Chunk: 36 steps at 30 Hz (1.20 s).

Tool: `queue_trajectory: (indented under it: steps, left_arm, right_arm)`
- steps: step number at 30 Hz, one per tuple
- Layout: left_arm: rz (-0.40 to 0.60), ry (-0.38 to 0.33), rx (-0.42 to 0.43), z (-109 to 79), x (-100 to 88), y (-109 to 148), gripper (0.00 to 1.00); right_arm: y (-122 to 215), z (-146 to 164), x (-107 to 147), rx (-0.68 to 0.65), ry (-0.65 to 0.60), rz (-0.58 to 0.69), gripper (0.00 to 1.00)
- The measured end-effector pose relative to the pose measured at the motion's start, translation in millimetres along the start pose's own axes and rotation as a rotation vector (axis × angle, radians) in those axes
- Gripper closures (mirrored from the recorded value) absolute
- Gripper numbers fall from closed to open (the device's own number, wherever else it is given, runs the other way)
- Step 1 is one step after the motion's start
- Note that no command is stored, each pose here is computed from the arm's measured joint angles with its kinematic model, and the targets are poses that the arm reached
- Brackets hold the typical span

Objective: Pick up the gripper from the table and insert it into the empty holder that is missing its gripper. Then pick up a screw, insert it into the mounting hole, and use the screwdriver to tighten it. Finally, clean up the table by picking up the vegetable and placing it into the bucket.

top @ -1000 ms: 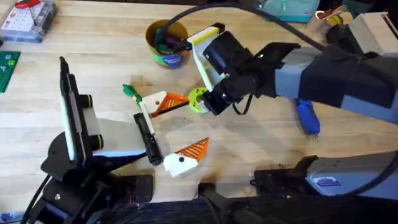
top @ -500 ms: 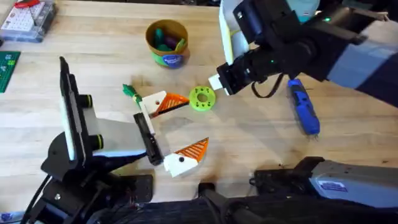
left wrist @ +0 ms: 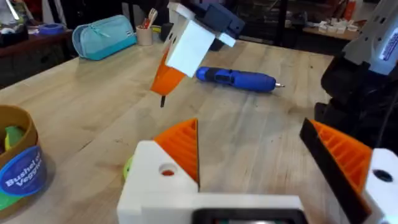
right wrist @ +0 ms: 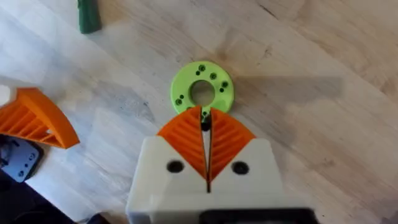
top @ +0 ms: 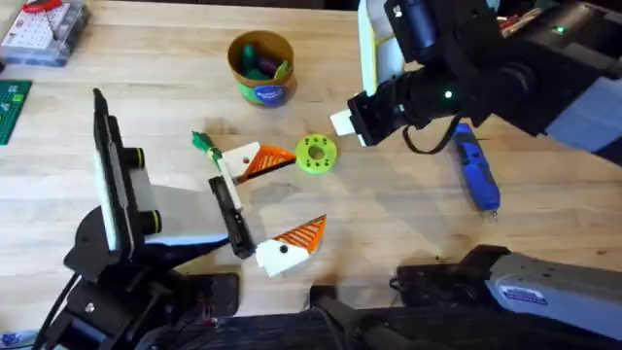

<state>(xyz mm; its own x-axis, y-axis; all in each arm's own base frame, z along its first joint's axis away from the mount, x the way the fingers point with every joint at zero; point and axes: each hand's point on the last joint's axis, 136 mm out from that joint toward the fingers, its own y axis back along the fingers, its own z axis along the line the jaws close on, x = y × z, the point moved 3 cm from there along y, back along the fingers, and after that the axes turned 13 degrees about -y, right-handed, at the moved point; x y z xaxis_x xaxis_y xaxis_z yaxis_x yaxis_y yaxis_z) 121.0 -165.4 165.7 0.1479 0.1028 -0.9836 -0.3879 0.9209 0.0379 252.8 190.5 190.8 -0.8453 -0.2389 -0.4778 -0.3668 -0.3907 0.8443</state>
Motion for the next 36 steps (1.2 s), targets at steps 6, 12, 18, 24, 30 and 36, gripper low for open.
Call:
queue_trajectory:
  steps: [6, 12, 18, 24, 30, 36]
  left_arm:
    - [0.000, 0.000, 0.000, 0.0, 0.0, 0.0, 0.008]
    - [0.000, 0.000, 0.000, 0.0, 0.0, 0.0, 0.008]
    - [0.000, 0.000, 0.000, 0.0, 0.1, 0.0, 0.008]
    - [0.000, 0.000, 0.000, 0.0, 0.0, 0.0, 0.008]
    - [0.000, 0.000, 0.000, 0.0, 0.0, 0.0, 0.008]
    - [0.000, 0.000, 0.000, 0.0, 0.0, 0.0, 0.008]
  right_arm:
    - [0.0, -0.1, 0.5, 0.001, 0.000, 0.002, 0.998]
    - [0.0, -0.1, 0.4, 0.000, 0.000, 0.002, 0.998]
    - [0.0, -0.1, 0.5, 0.001, 0.000, 0.002, 0.998]
    - [0.0, 0.5, 0.6, -0.004, 0.000, 0.003, 0.998]
    - [0.3, 4.3, 1.4, -0.030, 0.000, 0.009, 0.998]
    - [0.5, 5.3, 1.4, -0.037, 0.000, 0.009, 0.998]
